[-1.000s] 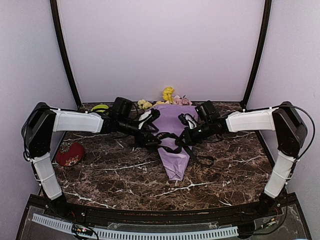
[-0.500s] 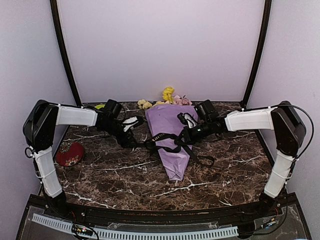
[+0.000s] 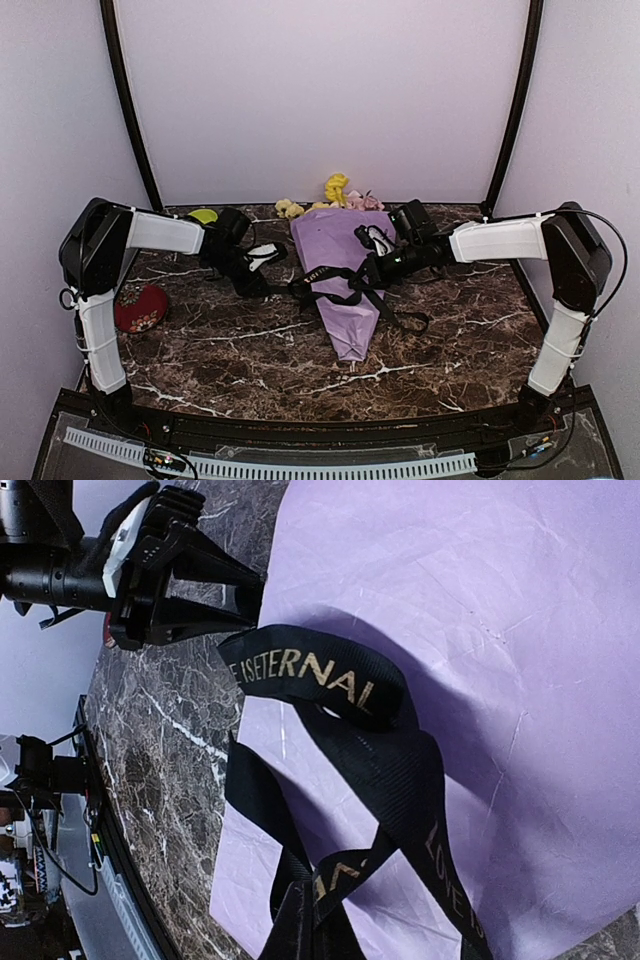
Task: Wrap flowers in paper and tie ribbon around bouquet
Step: Tie the ribbon around the folded bouquet.
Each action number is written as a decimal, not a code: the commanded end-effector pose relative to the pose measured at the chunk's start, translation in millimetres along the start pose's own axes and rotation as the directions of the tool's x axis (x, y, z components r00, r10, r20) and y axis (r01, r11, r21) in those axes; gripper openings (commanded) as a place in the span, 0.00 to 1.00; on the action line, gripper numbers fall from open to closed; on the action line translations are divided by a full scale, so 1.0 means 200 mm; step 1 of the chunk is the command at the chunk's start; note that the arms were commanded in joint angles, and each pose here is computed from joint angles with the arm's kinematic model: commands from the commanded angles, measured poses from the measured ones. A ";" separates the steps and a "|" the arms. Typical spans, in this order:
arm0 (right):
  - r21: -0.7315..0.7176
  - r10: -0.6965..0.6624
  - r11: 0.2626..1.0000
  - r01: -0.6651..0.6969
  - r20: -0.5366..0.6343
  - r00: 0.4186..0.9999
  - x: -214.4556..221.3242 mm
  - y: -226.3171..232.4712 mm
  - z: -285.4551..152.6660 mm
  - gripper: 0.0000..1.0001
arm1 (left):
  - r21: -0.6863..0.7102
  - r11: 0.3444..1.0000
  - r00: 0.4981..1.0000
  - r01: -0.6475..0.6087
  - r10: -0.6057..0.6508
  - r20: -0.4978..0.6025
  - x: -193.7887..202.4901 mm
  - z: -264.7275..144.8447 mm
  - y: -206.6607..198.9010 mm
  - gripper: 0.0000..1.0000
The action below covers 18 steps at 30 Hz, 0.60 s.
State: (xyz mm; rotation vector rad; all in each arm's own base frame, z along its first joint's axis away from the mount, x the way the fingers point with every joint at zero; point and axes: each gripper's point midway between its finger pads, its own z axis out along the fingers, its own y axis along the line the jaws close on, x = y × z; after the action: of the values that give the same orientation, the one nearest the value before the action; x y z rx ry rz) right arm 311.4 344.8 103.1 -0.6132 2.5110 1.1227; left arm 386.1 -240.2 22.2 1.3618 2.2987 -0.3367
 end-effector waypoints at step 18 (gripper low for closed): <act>0.008 -0.069 0.998 0.069 0.004 0.998 -0.03 0.05 -0.06 0.00 | -0.263 0.927 0.962 0.268 -0.241 0.129 -0.06 -0.12 0.25 0.00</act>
State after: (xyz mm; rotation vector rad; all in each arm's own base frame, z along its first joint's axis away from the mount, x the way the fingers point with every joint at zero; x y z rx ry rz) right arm 309.8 342.9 101.2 -0.6349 2.5179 1.1055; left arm 407.6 -233.8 24.7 1.0841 2.3754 -0.2693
